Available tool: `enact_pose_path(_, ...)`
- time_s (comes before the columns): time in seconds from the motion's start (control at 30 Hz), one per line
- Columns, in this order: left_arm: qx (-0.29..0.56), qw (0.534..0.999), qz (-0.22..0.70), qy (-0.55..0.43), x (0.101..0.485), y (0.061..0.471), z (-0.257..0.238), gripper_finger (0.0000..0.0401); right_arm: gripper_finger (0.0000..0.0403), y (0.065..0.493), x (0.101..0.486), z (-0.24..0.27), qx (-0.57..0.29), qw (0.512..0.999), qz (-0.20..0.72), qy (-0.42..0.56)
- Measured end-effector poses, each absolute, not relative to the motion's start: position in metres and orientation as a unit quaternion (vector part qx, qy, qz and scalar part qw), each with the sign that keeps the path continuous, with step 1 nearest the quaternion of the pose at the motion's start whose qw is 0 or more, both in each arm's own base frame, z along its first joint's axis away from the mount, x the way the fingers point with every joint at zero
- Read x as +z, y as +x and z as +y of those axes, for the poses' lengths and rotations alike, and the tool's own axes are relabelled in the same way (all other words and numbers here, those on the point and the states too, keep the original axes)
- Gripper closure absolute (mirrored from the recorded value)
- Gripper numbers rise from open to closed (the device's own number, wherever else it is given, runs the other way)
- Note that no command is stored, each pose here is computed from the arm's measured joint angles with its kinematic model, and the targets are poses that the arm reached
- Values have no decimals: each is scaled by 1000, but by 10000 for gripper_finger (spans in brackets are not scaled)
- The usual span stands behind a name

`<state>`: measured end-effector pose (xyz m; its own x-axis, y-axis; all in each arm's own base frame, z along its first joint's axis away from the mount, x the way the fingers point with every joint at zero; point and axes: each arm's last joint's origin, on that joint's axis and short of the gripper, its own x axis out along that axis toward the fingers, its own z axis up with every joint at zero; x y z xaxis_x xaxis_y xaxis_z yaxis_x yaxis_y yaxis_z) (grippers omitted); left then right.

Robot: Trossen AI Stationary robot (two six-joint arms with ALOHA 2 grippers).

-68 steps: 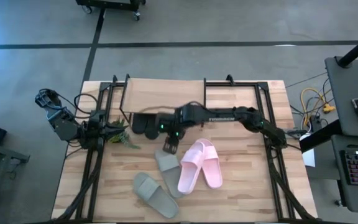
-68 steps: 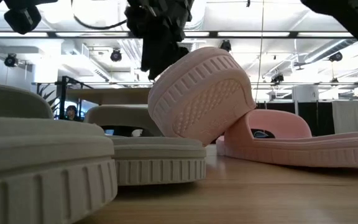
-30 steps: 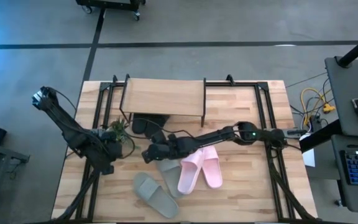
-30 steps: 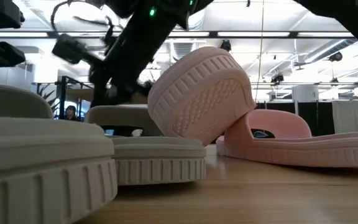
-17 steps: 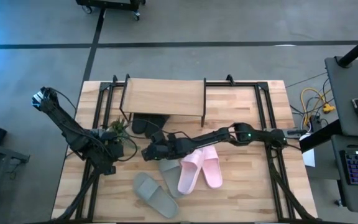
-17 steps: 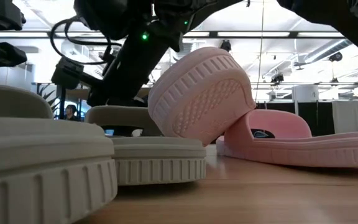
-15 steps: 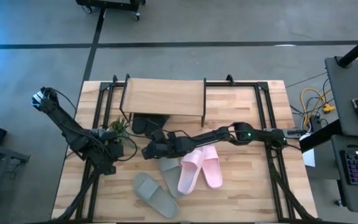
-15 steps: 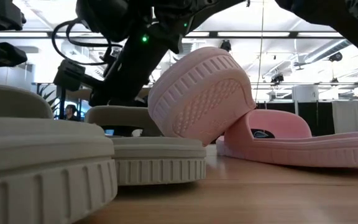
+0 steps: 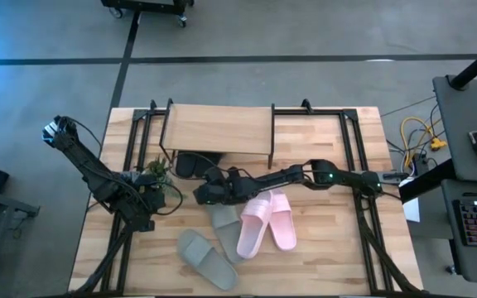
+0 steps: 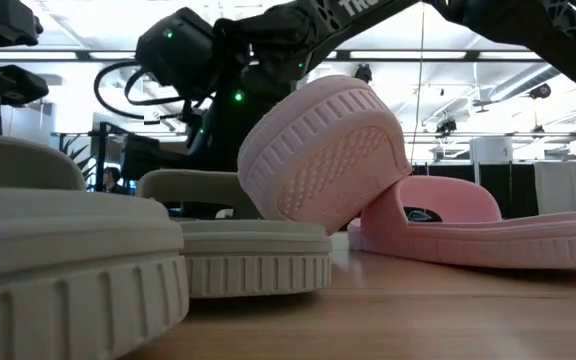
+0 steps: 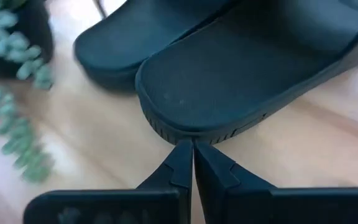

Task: Pick and place slides into the shelf
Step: Adjust the black slide, then move the left pink slide under the shelf

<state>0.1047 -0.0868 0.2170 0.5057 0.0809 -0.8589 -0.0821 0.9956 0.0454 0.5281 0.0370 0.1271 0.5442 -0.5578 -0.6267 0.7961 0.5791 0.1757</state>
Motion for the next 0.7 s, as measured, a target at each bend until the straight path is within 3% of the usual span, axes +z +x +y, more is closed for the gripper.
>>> enact_pose_path(0.23, 47, 868, 495, -1, 217, 105, -87, 401, 394, 529, 131, 24, -412, 842, 266, 225)
enact_pose_path(0.5, 48, 868, 494, -1, 217, 105, -87, 401, 394, 517, 149, 77, -370, 833, 343, 229)
enact_pose_path(0.7, 46, 880, 472, -14, 220, 107, -88, 401, 392, 500, 181, 97, -420, 801, 366, 219)
